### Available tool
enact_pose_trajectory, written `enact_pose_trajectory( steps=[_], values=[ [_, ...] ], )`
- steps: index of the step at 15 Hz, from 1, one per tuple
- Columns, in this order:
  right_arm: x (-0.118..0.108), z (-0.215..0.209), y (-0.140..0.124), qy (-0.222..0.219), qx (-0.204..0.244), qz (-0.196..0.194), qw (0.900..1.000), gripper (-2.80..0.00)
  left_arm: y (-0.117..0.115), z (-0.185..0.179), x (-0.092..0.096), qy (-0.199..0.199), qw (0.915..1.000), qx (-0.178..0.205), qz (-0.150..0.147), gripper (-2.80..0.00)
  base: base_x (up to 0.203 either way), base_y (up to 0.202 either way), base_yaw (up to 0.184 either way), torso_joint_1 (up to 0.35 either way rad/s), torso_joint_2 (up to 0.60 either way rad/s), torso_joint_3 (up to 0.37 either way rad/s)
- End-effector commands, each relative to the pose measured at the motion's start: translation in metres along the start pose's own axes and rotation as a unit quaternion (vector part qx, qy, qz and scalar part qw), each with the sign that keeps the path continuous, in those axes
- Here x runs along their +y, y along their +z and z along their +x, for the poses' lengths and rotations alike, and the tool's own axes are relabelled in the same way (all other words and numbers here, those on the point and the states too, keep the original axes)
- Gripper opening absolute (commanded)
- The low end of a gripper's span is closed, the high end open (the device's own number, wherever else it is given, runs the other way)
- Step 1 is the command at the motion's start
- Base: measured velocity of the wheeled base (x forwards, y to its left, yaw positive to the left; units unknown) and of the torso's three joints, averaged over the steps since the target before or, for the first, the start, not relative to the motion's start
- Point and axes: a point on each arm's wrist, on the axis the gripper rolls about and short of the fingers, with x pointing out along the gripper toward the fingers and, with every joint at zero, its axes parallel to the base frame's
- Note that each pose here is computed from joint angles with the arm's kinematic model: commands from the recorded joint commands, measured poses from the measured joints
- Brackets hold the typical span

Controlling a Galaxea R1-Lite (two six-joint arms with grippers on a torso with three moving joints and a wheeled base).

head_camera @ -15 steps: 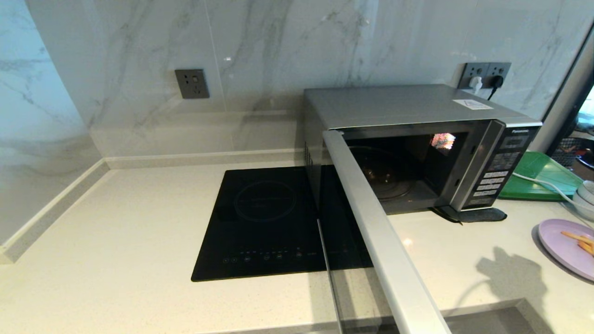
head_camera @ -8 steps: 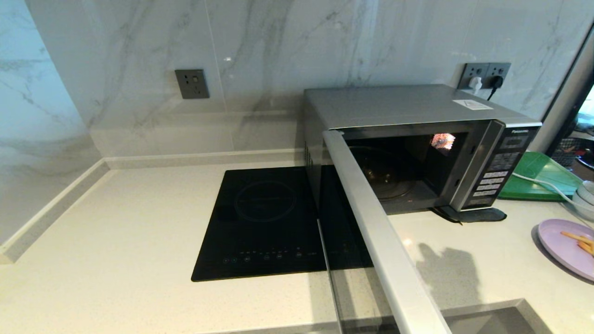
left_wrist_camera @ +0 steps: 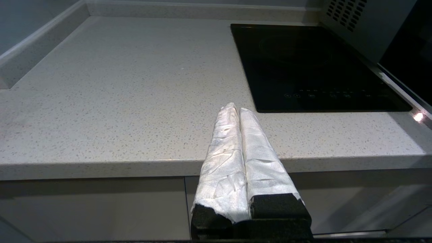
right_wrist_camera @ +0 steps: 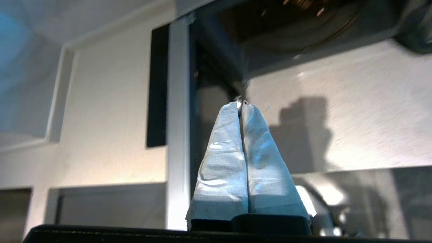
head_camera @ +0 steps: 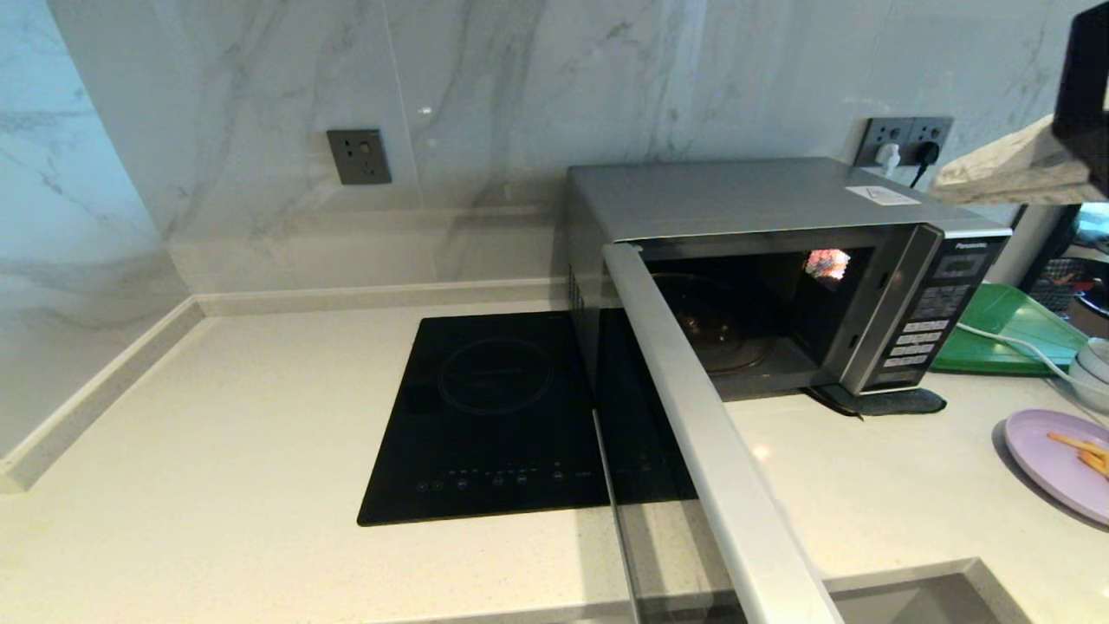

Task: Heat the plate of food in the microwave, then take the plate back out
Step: Close the microwave oven

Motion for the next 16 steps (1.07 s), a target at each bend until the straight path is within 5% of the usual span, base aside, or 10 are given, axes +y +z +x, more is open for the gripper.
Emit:
enact_pose_trajectory(
  steps=[1,5,9,16],
  values=[
    [0.02,0.021,-0.018,0.009,0.047,-0.01,0.999,-2.8,0.0,0.0,0.0,0.0,1.0,0.0,0.0,-2.8,0.0,0.0,0.0,0.0,0.0,0.0],
    [0.042,0.018,-0.05,0.042,0.121,-0.036,0.991,-2.8,0.0,0.0,0.0,0.0,1.0,0.0,0.0,-2.8,0.0,0.0,0.0,0.0,0.0,0.0],
    [0.057,0.009,-0.093,0.045,0.227,-0.112,0.966,-2.8,0.0,0.0,0.0,0.0,1.0,0.0,0.0,-2.8,0.0,0.0,0.0,0.0,0.0,0.0],
    [0.073,0.019,-0.12,0.047,0.261,-0.157,0.951,-2.8,0.0,0.0,0.0,0.0,1.0,0.0,0.0,-2.8,0.0,0.0,0.0,0.0,0.0,0.0]
  ],
)
